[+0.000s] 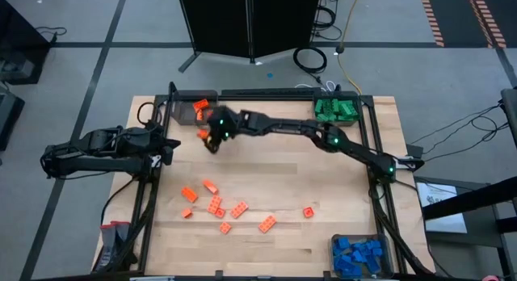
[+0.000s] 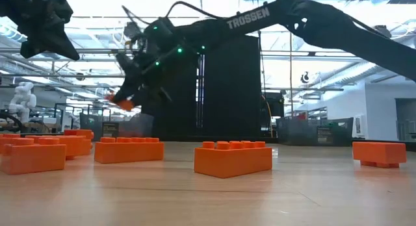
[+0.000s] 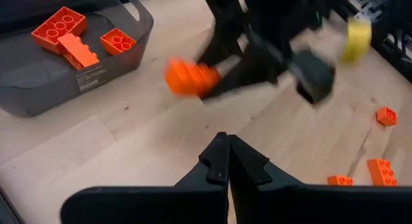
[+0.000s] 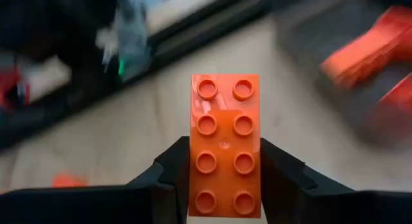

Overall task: Sort blocks
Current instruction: Put the orange game piece into the top left black bin

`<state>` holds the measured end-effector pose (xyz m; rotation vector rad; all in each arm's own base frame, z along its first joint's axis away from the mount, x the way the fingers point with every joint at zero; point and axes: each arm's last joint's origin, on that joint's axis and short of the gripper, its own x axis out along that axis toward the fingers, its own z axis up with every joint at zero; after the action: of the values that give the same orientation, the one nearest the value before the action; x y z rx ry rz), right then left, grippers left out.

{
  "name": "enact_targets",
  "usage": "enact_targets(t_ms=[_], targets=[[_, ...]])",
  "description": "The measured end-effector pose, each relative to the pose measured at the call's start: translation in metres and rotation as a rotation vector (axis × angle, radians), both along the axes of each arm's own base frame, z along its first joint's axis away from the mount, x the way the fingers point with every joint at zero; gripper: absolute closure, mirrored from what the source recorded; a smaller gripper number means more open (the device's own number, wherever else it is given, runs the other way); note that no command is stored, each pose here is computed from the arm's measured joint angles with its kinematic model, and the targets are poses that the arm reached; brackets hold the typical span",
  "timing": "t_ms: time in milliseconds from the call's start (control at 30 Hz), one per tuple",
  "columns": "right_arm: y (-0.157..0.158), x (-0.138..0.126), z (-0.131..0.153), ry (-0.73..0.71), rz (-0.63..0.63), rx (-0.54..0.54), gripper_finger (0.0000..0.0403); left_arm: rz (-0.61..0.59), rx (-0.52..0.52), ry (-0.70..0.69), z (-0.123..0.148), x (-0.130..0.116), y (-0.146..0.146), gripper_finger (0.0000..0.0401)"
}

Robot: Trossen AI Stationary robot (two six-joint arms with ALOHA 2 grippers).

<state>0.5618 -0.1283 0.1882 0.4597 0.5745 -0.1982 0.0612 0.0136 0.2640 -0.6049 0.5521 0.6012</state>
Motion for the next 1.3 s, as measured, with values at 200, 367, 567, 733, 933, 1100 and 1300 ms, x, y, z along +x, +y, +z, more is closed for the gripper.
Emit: enact_targets(t_ms=[200, 367, 567, 733, 933, 1100, 1300], targets=[[-0.044, -0.003, 0.015, -0.175, -0.109, 0.011, 0.0284, 0.013, 0.01, 0.001, 0.0, 0.0, 0.0, 0.0401], [-0.073, -0.009, 0.027, -0.293, -0.205, -0.014, 0.0284, 0.04, 0.033, 0.003, 0.0, 0.0, 0.001, 0.0401], [-0.101, -0.016, 0.038, -0.415, -0.329, -0.045, 0.0284, 0.061, 0.047, 0.003, 0.0, -0.001, 0.002, 0.0401], [-0.114, -0.016, 0.031, -0.505, -0.39, -0.005, 0.0284, 0.081, 0.063, 0.005, 0.001, -0.001, 0.003, 0.0401], [-0.115, -0.012, 0.004, -0.471, -0.374, 0.096, 0.0284, 0.083, 0.063, 0.004, 0.001, -0.001, 0.003, 0.0401], [-0.109, -0.006, -0.018, -0.432, -0.363, 0.171, 0.0284, 0.083, 0.063, 0.003, 0.001, -0.001, 0.003, 0.0401], [-0.109, -0.008, -0.028, -0.345, -0.374, 0.186, 0.0284, 0.083, 0.063, 0.004, 0.001, -0.001, 0.003, 0.0401]])
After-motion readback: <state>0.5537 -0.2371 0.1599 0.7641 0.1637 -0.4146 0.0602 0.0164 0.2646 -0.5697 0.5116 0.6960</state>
